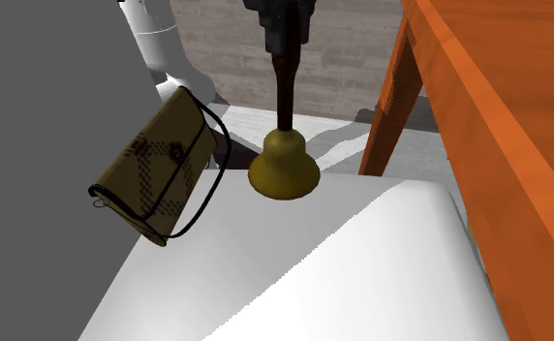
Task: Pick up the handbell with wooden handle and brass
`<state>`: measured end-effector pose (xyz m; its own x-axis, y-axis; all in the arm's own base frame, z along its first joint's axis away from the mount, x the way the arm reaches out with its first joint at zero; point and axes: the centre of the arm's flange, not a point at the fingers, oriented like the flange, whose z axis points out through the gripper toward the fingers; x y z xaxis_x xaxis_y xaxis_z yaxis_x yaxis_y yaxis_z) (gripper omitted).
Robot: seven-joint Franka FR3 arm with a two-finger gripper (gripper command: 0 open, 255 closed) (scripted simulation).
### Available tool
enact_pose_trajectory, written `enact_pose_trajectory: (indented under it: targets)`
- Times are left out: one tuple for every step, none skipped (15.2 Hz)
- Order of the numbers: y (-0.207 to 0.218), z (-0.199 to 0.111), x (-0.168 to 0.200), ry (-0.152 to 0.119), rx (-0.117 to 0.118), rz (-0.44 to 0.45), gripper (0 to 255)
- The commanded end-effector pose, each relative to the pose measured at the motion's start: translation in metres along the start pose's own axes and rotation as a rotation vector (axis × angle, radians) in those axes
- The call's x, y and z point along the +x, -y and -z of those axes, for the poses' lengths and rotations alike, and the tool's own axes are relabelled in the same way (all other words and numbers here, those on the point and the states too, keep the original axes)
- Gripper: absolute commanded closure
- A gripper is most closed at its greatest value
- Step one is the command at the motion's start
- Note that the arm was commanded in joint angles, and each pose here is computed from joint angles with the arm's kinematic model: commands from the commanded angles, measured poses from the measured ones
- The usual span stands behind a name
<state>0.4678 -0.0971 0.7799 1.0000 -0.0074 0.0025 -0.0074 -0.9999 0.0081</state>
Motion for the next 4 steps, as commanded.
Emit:
enact_pose_trajectory:
  targets:
    - [0.0002,0.0116,-0.0006,0.000,0.000,0.000,255]
    - [0.0001,0.0169,-0.0006,0.000,0.000,0.000,255]
    - [0.0001,0.0177,-0.0006,0.000,0.000,0.000,255]
    - [0.0001,0.0177,-0.0006,0.000,0.000,0.000,255]
